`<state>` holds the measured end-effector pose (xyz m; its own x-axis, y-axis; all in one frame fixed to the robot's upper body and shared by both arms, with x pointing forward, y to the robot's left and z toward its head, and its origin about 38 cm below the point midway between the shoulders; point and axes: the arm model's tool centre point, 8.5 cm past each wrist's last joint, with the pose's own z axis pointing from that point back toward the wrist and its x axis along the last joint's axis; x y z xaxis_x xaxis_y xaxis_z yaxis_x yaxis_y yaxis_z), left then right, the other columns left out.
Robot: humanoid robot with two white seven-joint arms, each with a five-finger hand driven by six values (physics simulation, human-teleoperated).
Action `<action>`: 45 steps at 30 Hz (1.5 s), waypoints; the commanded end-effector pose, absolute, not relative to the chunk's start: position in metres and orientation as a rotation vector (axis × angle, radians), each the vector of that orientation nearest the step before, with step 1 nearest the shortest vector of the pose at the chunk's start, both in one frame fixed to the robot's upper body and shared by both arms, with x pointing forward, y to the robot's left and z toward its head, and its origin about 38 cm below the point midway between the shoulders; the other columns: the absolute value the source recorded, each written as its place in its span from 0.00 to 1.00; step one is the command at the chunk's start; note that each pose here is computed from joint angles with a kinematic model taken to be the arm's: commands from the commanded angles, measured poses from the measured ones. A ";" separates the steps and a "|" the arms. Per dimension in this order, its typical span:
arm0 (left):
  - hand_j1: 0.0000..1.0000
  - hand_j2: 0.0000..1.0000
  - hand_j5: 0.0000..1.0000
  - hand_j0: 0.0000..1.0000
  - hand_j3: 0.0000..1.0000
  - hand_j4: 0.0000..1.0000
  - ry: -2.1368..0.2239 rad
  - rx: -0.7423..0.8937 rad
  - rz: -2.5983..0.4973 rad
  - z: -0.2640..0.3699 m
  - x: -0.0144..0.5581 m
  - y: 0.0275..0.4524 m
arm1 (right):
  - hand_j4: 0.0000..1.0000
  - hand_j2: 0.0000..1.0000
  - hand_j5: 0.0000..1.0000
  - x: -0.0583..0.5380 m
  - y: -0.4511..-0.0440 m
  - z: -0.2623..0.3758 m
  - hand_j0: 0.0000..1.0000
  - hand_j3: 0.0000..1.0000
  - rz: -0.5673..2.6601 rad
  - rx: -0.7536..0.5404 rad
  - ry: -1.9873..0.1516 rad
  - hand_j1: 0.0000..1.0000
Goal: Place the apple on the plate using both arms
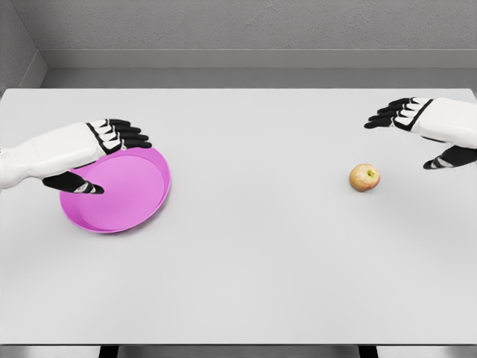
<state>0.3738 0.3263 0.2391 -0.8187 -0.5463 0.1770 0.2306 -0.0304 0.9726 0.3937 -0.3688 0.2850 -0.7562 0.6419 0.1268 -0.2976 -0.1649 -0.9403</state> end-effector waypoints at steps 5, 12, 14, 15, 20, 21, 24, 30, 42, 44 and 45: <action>1.00 1.00 1.00 1.00 1.00 1.00 -1.717 0.322 -1.894 0.238 0.375 0.326 | 1.00 1.00 1.00 0.429 -0.357 0.216 1.00 1.00 1.805 -0.183 -1.455 1.00; 1.00 1.00 1.00 1.00 1.00 1.00 -1.721 0.329 -1.897 0.240 0.376 0.325 | 1.00 1.00 1.00 0.437 -0.358 0.187 1.00 1.00 1.784 -0.137 -1.376 1.00; 1.00 1.00 1.00 1.00 1.00 1.00 -1.721 0.329 -1.897 0.240 0.376 0.325 | 1.00 1.00 1.00 0.439 -0.355 0.180 1.00 1.00 1.776 -0.122 -1.371 1.00; 1.00 1.00 1.00 1.00 1.00 1.00 -1.721 0.327 -1.899 0.240 0.376 0.325 | 1.00 1.00 1.00 0.439 -0.359 0.172 1.00 1.00 1.772 -0.118 -1.344 1.00; 1.00 1.00 1.00 1.00 1.00 1.00 -1.718 0.321 -1.901 0.238 0.375 0.324 | 1.00 1.00 1.00 0.439 -0.368 0.163 1.00 1.00 1.756 -0.122 -1.304 1.00; 1.00 1.00 1.00 1.00 1.00 1.00 -1.717 0.322 -1.903 0.238 0.375 0.324 | 1.00 1.00 1.00 0.441 -0.370 0.163 1.00 1.00 1.751 -0.127 -1.300 1.00; 1.00 1.00 1.00 1.00 1.00 1.00 -1.715 0.319 -1.902 0.237 0.375 0.324 | 1.00 1.00 1.00 0.442 -0.374 0.161 1.00 1.00 1.737 -0.133 -1.291 1.00; 1.00 1.00 1.00 1.00 1.00 1.00 -1.716 0.320 -1.900 0.237 0.375 0.325 | 1.00 1.00 1.00 0.451 -0.378 0.149 1.00 1.00 1.697 -0.137 -1.266 1.00; 1.00 1.00 1.00 1.00 1.00 1.00 -1.704 0.300 -1.922 0.235 0.377 0.319 | 1.00 1.00 1.00 0.455 -0.368 0.150 1.00 1.00 1.706 -0.123 -1.281 1.00; 1.00 1.00 1.00 1.00 1.00 1.00 -1.704 0.300 -1.922 0.235 0.377 0.319 | 0.96 0.96 0.96 0.455 -0.367 0.150 0.96 0.96 1.706 -0.122 -1.282 0.96; 1.00 1.00 1.00 1.00 1.00 1.00 -1.706 0.300 -1.923 0.236 0.377 0.318 | 0.94 0.94 0.94 0.455 -0.367 0.150 0.94 0.94 1.707 -0.123 -1.281 0.94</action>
